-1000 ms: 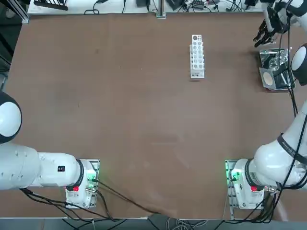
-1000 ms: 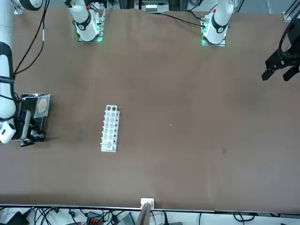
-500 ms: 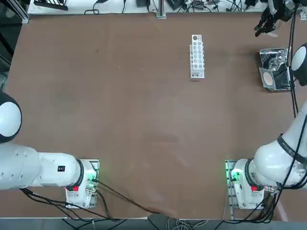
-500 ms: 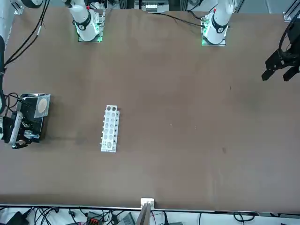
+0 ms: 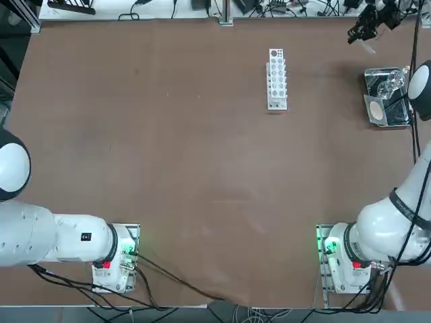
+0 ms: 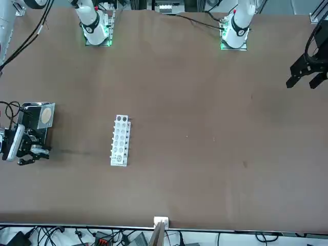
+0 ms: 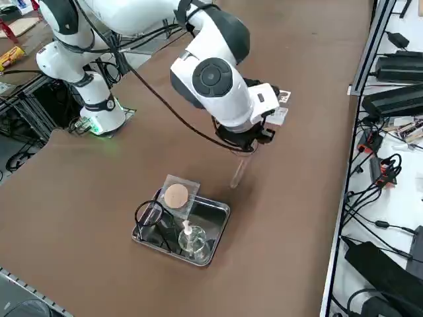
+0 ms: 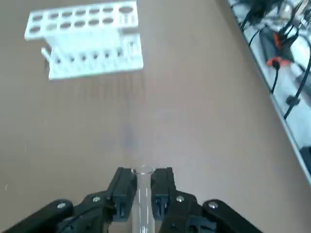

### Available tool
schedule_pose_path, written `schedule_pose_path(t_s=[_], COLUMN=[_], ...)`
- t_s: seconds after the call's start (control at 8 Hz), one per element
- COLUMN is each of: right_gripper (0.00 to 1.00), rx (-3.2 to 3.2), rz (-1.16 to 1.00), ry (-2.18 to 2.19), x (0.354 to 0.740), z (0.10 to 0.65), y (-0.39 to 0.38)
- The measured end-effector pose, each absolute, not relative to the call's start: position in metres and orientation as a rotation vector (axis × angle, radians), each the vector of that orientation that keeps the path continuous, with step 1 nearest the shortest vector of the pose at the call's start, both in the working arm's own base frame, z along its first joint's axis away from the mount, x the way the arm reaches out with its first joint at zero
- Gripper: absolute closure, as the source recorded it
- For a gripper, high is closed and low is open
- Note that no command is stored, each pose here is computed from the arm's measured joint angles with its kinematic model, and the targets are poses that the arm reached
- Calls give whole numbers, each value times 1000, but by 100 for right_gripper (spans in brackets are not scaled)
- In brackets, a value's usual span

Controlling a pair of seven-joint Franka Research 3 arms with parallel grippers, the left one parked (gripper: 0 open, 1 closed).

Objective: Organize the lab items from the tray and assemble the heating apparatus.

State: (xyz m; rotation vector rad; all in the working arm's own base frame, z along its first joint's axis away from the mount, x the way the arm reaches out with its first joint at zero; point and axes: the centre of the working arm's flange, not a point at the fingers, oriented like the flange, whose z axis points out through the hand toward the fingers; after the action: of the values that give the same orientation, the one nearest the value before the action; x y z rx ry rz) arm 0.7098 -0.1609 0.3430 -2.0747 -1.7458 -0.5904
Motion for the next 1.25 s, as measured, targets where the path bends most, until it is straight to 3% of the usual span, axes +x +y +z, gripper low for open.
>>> schedule_pose_path(t_s=[0.75, 1.25], right_gripper=[77, 77], rx=[-1846, -1579], rz=[-999, -1211], ry=[-1431, -1233], x=[735, 740], z=[367, 328], y=[-82, -41])
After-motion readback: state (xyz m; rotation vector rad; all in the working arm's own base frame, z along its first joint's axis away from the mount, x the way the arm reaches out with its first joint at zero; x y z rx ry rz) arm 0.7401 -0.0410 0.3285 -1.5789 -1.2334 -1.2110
